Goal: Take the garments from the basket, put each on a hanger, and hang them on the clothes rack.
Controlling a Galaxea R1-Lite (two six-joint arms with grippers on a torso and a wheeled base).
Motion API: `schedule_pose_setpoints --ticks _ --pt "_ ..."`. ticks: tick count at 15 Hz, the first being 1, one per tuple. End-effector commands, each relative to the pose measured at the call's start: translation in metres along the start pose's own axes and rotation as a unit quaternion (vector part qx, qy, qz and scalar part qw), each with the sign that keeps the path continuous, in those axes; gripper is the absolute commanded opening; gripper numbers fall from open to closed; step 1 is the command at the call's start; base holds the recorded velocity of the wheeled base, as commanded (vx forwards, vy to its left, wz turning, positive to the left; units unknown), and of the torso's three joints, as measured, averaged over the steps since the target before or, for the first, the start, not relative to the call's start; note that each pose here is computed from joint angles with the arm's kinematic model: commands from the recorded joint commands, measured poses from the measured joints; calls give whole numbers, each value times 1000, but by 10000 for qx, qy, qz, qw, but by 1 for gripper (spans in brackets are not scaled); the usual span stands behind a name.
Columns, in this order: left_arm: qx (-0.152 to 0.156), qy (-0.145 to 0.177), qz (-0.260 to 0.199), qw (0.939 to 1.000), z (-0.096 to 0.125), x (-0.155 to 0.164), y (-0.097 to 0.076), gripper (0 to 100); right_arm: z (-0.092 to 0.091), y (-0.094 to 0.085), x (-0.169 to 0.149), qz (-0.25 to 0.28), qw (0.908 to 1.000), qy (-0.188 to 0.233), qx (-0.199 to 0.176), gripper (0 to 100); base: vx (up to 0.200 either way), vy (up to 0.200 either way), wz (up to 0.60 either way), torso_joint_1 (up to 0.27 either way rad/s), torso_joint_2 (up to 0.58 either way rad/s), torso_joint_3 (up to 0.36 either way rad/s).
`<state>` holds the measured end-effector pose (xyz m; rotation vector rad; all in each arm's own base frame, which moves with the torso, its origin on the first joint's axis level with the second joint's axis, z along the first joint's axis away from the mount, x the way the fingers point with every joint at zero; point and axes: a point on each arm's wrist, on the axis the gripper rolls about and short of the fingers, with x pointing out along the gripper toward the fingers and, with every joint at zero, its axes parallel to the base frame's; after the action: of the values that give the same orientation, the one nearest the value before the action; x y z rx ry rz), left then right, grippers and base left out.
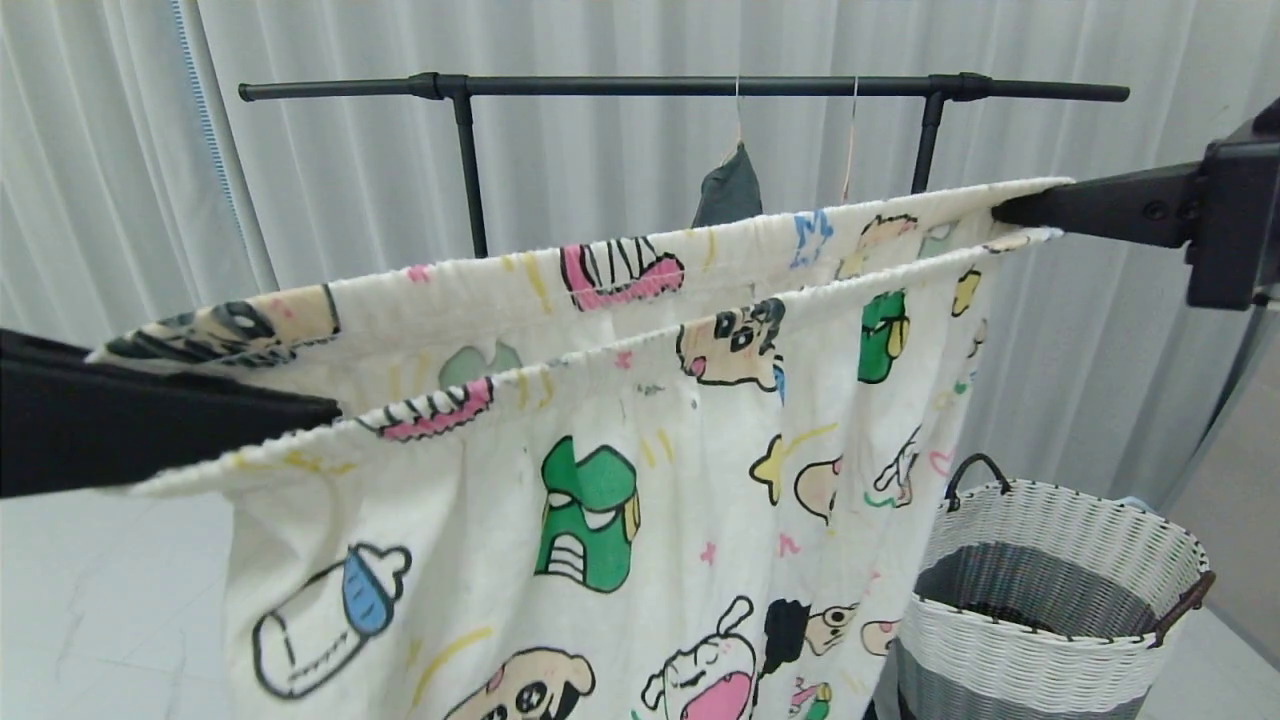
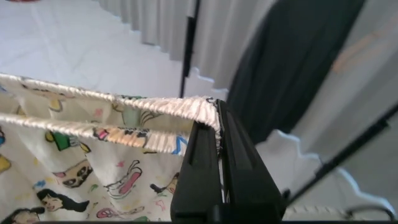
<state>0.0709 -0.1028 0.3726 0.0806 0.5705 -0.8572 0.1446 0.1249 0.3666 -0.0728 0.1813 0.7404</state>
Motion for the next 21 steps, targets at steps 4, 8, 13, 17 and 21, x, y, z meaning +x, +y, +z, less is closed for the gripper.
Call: schedule_pose_setpoints --ticks 4,8,13,17,21 --pt "748 -649 996 9901 36 54 25 0 29 -12 -65 -387 9984 367 170 0 0 0 0 0 0 0" --pt "672 -983 800 9897 45 67 18 0 14 15 -71 723 9936 864 -21 0 0 0 0 0 0 0" --pt "369 -1037 603 9921 43 65 8 0 11 20 -62 775 9919 1002 -83 0 0 0 0 0 0 0" --pt "354 -1032 624 9921 43 65 8 0 9 18 -65 477 9935 1030 53 0 0 0 0 0 0 0" --pt "334 -1060 874 9900 43 70 10 0 -6 17 -75 518 9917 1179 -23 100 0 0 0 0 0 0"
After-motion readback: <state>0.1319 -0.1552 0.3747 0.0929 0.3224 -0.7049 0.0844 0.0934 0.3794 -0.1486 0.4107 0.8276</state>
